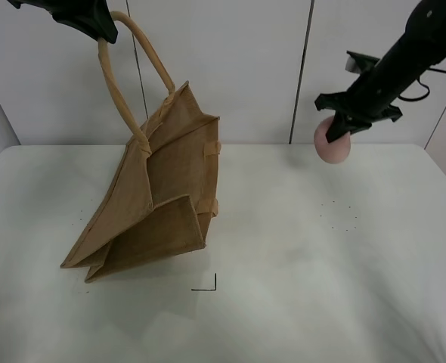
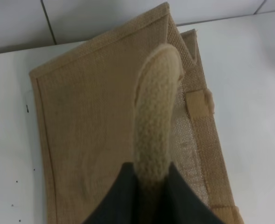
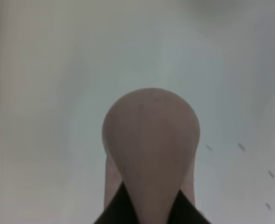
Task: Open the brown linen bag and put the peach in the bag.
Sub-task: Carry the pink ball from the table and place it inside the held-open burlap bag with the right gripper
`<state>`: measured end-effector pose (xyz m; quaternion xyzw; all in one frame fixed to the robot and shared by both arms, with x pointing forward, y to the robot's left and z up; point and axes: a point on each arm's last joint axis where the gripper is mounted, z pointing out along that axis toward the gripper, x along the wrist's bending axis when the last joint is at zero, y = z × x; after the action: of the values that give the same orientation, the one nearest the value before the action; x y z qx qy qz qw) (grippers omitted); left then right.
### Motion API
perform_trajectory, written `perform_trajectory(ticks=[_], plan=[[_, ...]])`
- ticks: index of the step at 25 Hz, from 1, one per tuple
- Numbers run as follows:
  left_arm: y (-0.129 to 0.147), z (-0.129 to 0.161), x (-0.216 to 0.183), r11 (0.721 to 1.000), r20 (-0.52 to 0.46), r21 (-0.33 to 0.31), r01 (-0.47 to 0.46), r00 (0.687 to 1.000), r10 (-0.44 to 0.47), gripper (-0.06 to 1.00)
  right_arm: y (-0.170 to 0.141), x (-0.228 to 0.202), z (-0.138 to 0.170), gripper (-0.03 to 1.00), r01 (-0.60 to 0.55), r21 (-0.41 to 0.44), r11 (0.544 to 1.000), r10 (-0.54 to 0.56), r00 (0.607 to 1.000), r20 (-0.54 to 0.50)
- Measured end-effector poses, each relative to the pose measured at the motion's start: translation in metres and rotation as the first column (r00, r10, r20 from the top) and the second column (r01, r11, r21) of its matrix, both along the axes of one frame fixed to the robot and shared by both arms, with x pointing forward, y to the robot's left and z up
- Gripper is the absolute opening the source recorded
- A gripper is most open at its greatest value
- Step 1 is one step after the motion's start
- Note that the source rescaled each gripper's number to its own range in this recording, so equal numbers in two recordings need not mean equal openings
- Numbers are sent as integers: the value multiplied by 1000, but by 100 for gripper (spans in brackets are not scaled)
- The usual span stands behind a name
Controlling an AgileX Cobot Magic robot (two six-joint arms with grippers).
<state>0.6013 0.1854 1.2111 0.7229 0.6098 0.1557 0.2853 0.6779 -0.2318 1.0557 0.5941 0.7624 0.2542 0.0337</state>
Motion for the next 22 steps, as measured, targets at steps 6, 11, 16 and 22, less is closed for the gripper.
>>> perform_trajectory(ticks=[6,11,16,22], plan=[[0,0,0,1000,0,0,0,1000,0,0,76,-10,27,0,-154,62,986,148,984,101],[0,0,0,1000,0,0,0,1000,0,0,135,-22,24,0,-270,153,951,243,955,171],[0,0,0,1000,0,0,0,1000,0,0,182,-21,-13,0,-328,229,917,294,941,170],[0,0,0,1000,0,0,0,1000,0,0,216,-14,-59,0,-318,274,908,275,944,182]])
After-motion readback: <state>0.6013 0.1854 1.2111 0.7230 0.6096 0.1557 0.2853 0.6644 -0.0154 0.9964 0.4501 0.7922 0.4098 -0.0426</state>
